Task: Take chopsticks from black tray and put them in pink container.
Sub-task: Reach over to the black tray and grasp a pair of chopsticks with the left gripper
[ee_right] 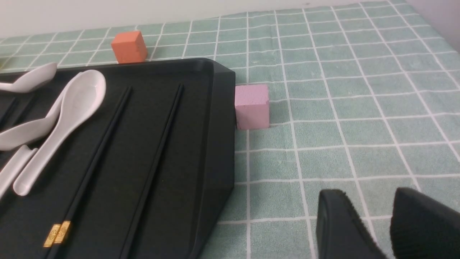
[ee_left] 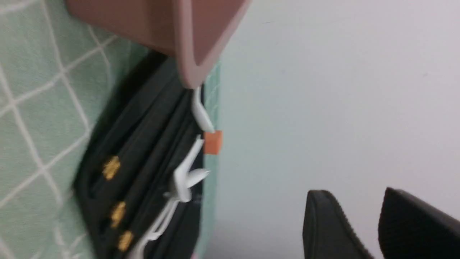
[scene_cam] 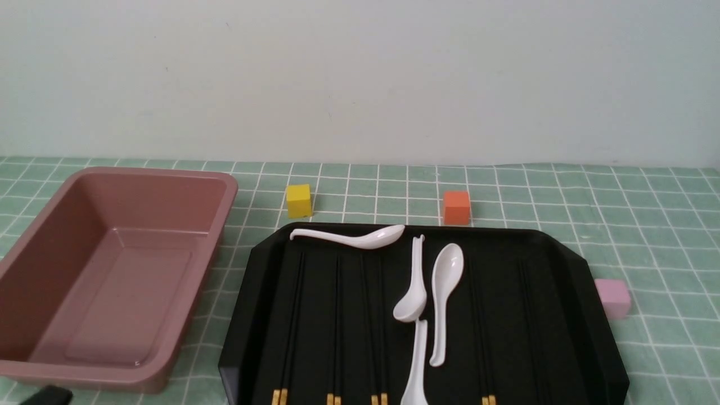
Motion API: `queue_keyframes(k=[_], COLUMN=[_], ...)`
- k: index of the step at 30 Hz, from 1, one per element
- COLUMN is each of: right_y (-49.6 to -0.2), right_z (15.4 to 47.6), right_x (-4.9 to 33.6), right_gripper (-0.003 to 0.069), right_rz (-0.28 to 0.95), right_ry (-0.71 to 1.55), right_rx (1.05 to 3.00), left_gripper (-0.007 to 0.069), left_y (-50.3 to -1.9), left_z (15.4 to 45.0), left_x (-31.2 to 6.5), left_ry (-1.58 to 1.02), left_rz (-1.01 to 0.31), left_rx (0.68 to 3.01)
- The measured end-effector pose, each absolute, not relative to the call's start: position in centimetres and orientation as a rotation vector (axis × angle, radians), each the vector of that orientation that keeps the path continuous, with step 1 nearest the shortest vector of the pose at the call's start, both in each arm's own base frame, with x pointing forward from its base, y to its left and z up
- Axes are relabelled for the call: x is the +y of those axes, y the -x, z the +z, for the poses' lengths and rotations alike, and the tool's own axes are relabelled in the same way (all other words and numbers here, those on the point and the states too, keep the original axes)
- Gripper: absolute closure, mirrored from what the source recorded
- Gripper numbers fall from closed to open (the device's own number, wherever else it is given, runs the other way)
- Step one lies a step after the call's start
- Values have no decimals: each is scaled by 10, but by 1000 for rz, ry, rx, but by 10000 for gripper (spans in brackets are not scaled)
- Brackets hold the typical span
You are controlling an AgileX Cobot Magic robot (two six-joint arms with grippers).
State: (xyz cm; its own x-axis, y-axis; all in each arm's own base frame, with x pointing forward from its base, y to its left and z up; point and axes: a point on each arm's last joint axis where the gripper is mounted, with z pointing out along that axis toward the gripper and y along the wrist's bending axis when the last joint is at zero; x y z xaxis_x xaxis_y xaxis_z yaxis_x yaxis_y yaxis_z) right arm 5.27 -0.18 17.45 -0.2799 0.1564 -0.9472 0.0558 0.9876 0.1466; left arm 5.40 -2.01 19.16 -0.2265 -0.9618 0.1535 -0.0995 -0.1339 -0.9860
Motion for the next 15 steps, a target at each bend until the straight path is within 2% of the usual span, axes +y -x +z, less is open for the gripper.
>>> queue_keyframes(k=[2,4,6,9,13,15], right_y=[-53,-53,-53,-53,-53,-53], right_z=[175,175,175,175,175,175], right_x=[-2,-2,-2,-2,-2,-2], right_gripper=[420,420,420,420,420,420], right_rz=[98,98,98,98,98,98], right_ry=[-154,-154,-154,-154,-154,-154], right_rx=[1855,1855,1855,1855,1855,1855], left_gripper=[391,413,449,526,625,638], left_y=[-56,-55,-51,-37,-41,-61], left_z=[198,205,225,273,312,314], left_x=[-13,-11,-14,-19,-29,-37], left_ry=[1302,1298,1207,941,720,671], left_rz=[-1483,-1500,-1511,-1439,-1242,-1108], left_rx=[1229,1180,1203,1252,1499,1819])
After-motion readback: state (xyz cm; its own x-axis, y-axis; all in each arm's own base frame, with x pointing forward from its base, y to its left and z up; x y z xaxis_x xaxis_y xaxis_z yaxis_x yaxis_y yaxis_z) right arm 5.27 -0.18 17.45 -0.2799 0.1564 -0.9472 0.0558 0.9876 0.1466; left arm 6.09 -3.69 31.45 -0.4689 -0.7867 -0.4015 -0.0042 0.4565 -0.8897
